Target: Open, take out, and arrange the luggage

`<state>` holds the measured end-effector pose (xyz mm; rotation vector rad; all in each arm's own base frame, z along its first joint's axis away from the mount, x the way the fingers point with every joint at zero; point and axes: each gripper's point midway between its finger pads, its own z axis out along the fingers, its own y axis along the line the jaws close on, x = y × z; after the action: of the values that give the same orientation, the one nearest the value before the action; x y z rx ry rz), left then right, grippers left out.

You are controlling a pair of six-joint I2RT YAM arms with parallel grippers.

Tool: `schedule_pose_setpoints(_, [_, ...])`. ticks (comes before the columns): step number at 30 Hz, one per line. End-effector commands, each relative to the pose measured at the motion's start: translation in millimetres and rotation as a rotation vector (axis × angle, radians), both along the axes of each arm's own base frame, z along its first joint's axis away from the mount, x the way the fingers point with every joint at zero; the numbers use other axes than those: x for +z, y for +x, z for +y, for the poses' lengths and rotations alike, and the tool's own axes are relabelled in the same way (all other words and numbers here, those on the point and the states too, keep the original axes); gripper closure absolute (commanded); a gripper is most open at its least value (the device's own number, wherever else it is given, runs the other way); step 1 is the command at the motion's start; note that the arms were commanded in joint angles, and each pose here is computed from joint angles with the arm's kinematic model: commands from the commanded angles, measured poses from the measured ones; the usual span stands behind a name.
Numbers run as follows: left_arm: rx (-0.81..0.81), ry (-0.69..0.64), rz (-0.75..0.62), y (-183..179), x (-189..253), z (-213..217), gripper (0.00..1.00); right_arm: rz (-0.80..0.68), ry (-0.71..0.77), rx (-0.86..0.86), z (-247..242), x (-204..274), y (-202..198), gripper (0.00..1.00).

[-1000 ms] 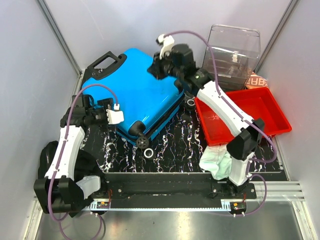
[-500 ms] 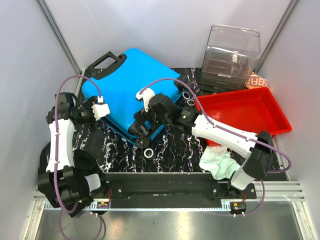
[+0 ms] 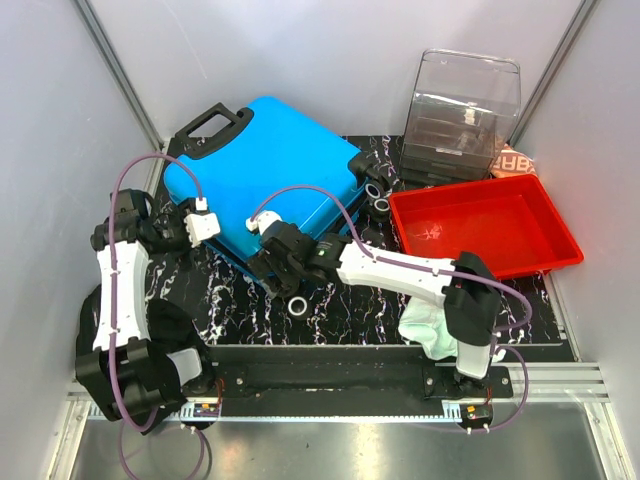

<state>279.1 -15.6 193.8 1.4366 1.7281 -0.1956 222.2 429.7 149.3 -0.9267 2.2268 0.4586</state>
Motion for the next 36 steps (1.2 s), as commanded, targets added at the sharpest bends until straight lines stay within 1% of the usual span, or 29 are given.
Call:
schedule_pose_setpoints(1, [-0.018,-0.027,-0.039,-3,8,-6,0.1,-0.045,0.009,-0.063,10,9,18,0.01])
schedule_pose_setpoints(3, [-0.015,-0.025,-0.035,-4,7,-5,0.1,-0.045,-0.002,-0.056,13,5,19,0.0])
schedule_pose_setpoints(5, [-0.012,-0.017,-0.044,-5,8,-4,0.1,-0.043,-0.007,-0.053,14,2,20,0.04])
schedule_pose_setpoints(6, [-0.011,-0.014,-0.047,-6,8,-4,0.1,-0.039,-0.004,-0.047,15,2,19,0.08])
schedule_pose_setpoints(7, [-0.009,-0.014,-0.045,-8,8,-4,0.1,-0.037,-0.002,-0.041,15,3,18,0.17])
schedule_pose_setpoints(10, [-0.028,-0.01,-0.035,-15,6,-6,0.1,-0.034,0.023,-0.03,16,10,16,0.38])
schedule_pose_setpoints(11, [-0.036,-0.009,-0.033,-17,6,-7,0.1,-0.036,0.037,-0.026,17,12,17,0.6])
schedule_pose_setpoints(13, [-0.059,-0.011,-0.017,-23,3,-10,0.1,-0.013,0.088,-0.005,20,21,13,0.78])
schedule_pose_setpoints(14, [-0.066,-0.013,-0.013,-25,4,-11,0.11,-0.004,0.12,0.006,23,24,12,0.91])
schedule_pose_setpoints(15, [-0.075,-0.018,-0.006,-27,4,-13,0.11,0.029,0.165,0.03,26,31,9,1.0])
schedule_pose_setpoints(20, [-0.131,-0.062,0.034,-43,11,-25,0.13,0.097,0.315,0.064,30,58,12,1.0])
schedule_pose_setpoints(22, [-0.141,-0.074,0.047,-49,13,-28,0.14,0.143,0.396,0.081,30,66,16,1.0])
schedule_pose_setpoints(23, [-0.142,-0.074,0.045,-50,16,-29,0.14,0.172,0.454,0.087,29,79,14,1.0])
schedule_pose_setpoints(25, [-0.155,-0.079,0.044,-56,22,-32,0.14,0.16,0.525,0.062,23,93,29,1.0])
schedule_pose_setpoints(29, [-0.175,-0.085,0.047,-67,35,-37,0.16,0.14,0.614,0.079,20,130,37,1.0])
schedule_pose_setpoints(32, [-0.198,-0.061,0.104,-77,24,-35,0.17,0.136,0.674,0.102,22,153,39,1.0])
schedule_pose_setpoints(33, [-0.21,-0.057,0.128,-81,13,-35,0.17,0.13,0.694,0.112,25,160,39,1.0])
schedule_pose_setpoints(35, [-0.223,-0.037,0.15,-84,1,-33,0.18,0.14,0.729,0.114,26,170,38,1.0])
schedule_pose_setpoints(36, [-0.224,-0.028,0.139,-80,-4,-31,0.18,0.131,0.751,0.114,26,177,40,1.0])
